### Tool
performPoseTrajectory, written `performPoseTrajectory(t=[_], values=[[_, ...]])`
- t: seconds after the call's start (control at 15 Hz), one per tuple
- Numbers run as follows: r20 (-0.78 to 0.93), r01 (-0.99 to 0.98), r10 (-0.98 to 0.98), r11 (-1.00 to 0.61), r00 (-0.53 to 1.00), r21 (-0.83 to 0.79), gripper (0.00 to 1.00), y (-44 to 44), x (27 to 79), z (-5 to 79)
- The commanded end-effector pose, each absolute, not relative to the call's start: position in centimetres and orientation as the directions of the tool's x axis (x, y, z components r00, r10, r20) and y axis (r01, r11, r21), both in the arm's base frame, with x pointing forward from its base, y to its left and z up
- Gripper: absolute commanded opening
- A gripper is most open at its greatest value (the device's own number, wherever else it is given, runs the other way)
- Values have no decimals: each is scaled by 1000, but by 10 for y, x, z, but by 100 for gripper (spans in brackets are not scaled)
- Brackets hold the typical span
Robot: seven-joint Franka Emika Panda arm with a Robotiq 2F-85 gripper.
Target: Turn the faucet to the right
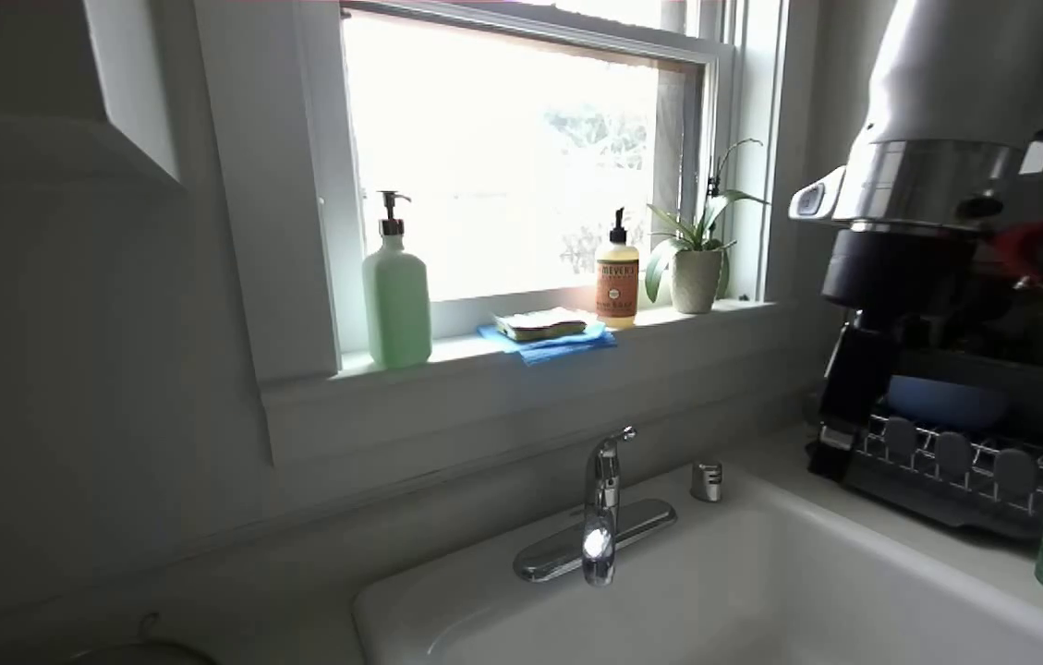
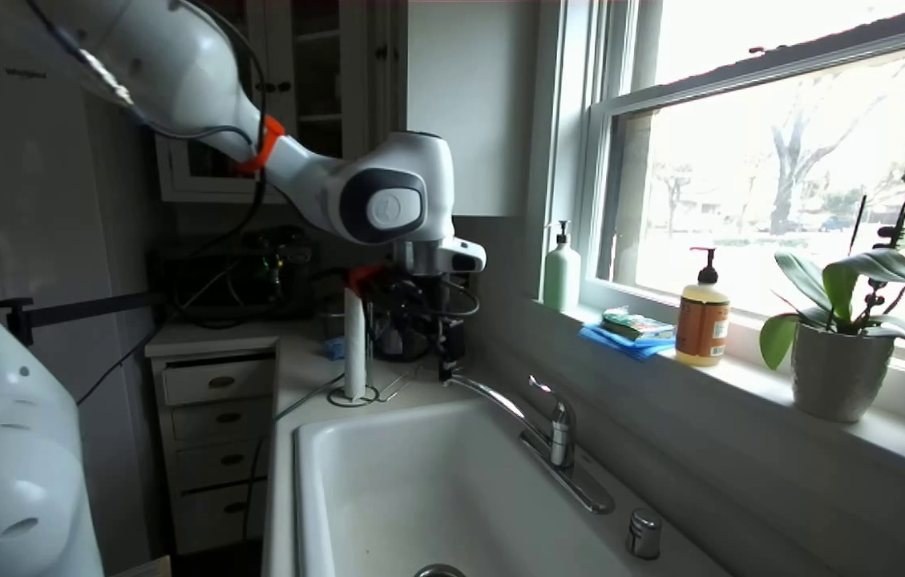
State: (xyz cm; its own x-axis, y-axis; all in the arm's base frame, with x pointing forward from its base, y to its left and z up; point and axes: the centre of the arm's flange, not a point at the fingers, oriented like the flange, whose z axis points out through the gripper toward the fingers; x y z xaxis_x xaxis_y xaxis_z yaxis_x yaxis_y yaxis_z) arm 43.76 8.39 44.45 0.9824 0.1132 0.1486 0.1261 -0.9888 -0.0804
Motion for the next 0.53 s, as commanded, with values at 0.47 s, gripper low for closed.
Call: performPoseTrajectory(t=[0.47], values=[[147, -24, -45, -990, 988, -139, 100, 149, 557, 413]])
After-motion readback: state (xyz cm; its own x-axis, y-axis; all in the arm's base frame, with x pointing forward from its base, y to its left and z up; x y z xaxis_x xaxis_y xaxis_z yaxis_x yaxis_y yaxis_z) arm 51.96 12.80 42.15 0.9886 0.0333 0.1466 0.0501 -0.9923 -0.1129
